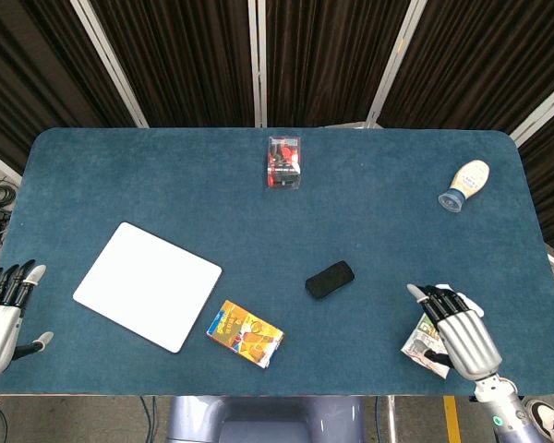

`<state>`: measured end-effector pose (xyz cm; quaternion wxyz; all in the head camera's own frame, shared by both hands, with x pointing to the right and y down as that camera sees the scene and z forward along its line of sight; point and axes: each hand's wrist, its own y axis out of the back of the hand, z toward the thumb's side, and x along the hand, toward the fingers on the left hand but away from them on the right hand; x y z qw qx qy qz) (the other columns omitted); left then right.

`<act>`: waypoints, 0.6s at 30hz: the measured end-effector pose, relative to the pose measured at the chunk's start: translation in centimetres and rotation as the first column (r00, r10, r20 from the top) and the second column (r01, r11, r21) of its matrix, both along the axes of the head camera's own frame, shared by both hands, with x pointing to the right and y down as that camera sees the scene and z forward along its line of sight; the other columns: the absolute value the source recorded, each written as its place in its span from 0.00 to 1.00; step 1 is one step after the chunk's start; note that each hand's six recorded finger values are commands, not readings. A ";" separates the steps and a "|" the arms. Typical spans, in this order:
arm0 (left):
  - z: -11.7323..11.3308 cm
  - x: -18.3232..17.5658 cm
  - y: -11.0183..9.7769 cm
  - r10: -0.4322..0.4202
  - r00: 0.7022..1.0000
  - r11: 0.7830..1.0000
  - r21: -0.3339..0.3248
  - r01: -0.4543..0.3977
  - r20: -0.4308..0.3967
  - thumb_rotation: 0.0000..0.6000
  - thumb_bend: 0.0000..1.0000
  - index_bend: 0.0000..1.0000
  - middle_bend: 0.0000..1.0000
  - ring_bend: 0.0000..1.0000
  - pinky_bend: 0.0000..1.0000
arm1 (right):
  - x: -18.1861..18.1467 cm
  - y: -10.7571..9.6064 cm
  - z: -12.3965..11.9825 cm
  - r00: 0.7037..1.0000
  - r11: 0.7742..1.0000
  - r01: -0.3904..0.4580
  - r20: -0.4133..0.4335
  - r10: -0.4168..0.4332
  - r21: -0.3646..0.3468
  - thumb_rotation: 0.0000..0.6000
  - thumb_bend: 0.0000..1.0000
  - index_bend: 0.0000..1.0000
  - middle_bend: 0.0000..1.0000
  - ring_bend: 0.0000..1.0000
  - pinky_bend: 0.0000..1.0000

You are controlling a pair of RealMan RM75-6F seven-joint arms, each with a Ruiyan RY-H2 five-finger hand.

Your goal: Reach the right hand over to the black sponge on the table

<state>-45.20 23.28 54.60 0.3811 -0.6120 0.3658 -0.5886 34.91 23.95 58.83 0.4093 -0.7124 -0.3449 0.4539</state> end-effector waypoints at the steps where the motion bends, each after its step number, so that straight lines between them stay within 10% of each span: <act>1: 0.0 0.0 0.0 0.001 1.000 1.000 0.000 -0.001 0.000 1.00 0.06 0.00 0.00 0.00 0.00 | -0.2 -0.2 0.1 1.000 1.000 0.000 0.000 0.000 -0.002 1.00 0.23 0.01 0.69 0.67 0.52; 4: -0.1 0.0 0.0 0.002 1.000 1.000 0.003 -0.002 -0.004 1.00 0.06 0.00 0.00 0.00 0.00 | -1.0 -0.8 0.8 1.000 1.000 0.002 -0.002 -0.002 -0.025 1.00 0.44 0.08 0.91 0.88 0.70; 9: -0.3 -0.2 -0.1 -0.007 1.000 1.000 0.008 0.007 -0.009 1.00 0.06 0.00 0.00 0.00 0.00 | -2.8 -2.0 3.1 0.999 0.995 -0.001 -0.041 -0.003 -0.104 1.00 0.69 0.17 1.00 1.00 0.84; 18: -0.3 -0.3 -0.2 -0.008 1.000 1.000 0.004 0.008 -0.014 1.00 0.06 0.00 0.00 0.00 0.00 | -6.3 -2.8 7.7 0.996 0.964 -0.027 -0.094 0.002 -0.264 1.00 0.75 0.21 1.00 1.00 0.85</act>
